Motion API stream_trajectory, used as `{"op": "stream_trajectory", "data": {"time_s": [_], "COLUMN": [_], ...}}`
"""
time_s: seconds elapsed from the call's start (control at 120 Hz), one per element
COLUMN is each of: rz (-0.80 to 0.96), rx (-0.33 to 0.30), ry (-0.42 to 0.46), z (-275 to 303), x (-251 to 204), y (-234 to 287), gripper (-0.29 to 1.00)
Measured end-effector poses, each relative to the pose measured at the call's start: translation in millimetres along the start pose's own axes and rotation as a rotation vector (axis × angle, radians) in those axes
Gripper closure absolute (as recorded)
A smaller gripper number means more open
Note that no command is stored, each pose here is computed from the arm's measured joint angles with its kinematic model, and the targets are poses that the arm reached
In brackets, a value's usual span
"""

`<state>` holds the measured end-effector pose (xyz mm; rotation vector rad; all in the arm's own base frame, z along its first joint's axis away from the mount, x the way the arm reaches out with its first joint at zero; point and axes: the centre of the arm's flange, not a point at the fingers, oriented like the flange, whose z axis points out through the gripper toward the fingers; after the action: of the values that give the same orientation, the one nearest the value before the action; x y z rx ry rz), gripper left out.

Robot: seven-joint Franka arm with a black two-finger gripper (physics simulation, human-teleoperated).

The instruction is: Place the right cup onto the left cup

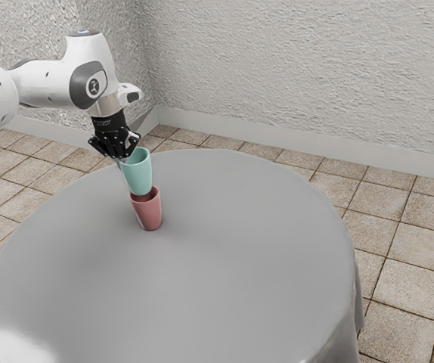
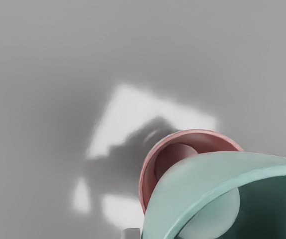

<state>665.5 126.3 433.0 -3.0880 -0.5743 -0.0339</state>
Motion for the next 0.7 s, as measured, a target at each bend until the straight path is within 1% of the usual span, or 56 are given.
{"op": "stream_trajectory", "data": {"time_s": [0.7], "rz": [0.001], "rx": [-0.003], "ry": [-0.006], "z": [12.3], "x": [2.3], "y": [-0.4], "gripper": [0.79]}}
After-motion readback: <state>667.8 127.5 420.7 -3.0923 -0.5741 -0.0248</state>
